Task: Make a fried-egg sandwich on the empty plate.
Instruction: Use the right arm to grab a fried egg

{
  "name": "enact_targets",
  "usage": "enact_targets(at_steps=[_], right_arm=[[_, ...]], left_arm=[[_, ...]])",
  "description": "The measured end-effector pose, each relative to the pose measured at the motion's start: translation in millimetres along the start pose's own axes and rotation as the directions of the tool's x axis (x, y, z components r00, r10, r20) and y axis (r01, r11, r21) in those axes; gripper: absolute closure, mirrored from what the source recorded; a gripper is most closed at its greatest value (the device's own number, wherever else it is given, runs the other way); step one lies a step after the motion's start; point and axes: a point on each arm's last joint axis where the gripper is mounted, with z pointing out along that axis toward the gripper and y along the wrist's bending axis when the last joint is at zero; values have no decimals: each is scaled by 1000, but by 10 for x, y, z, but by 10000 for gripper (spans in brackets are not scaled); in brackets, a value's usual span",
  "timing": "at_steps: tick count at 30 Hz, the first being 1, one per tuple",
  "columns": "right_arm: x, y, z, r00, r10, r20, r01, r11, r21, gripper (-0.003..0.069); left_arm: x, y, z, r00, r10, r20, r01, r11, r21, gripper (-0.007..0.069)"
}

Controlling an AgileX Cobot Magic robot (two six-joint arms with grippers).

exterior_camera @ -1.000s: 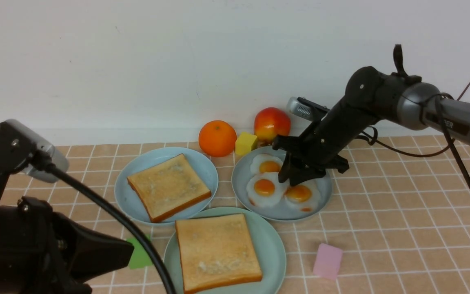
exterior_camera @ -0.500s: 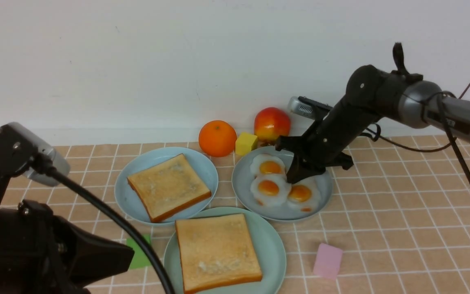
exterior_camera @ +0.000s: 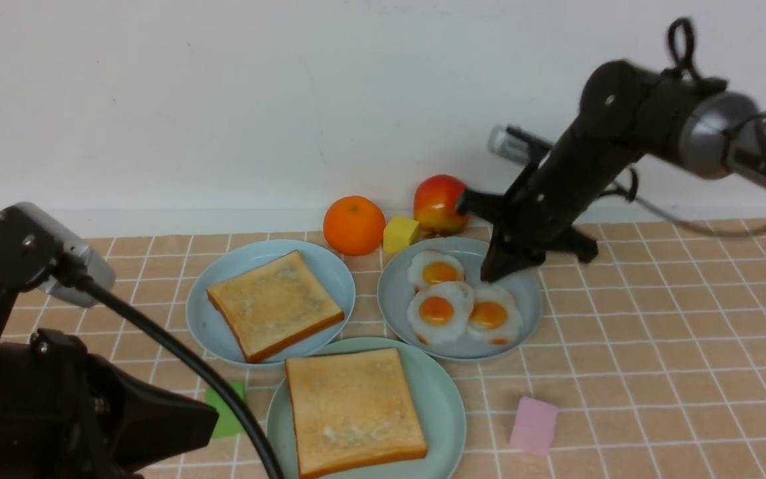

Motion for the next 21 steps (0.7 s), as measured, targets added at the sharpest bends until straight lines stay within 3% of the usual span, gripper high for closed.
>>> enact_targets(at_steps=[4, 10, 17, 21], right_arm=[[170, 127, 233, 995, 93, 19, -95, 988, 123, 521], [220, 259, 332, 993, 74, 91, -86, 987, 136, 386], [198, 218, 449, 986, 129, 109, -144, 979, 142, 379], [195, 198, 508, 985, 140, 106, -154, 977, 145, 427]], left_arm=[[-3, 3, 0, 1000, 0, 3, 0, 1000, -3, 607], [-3, 3, 0, 1000, 0, 3, 0, 1000, -3, 602], [-3, 3, 0, 1000, 0, 3, 0, 1000, -3, 599], [-3, 3, 0, 1000, 0, 3, 0, 1000, -3, 596]])
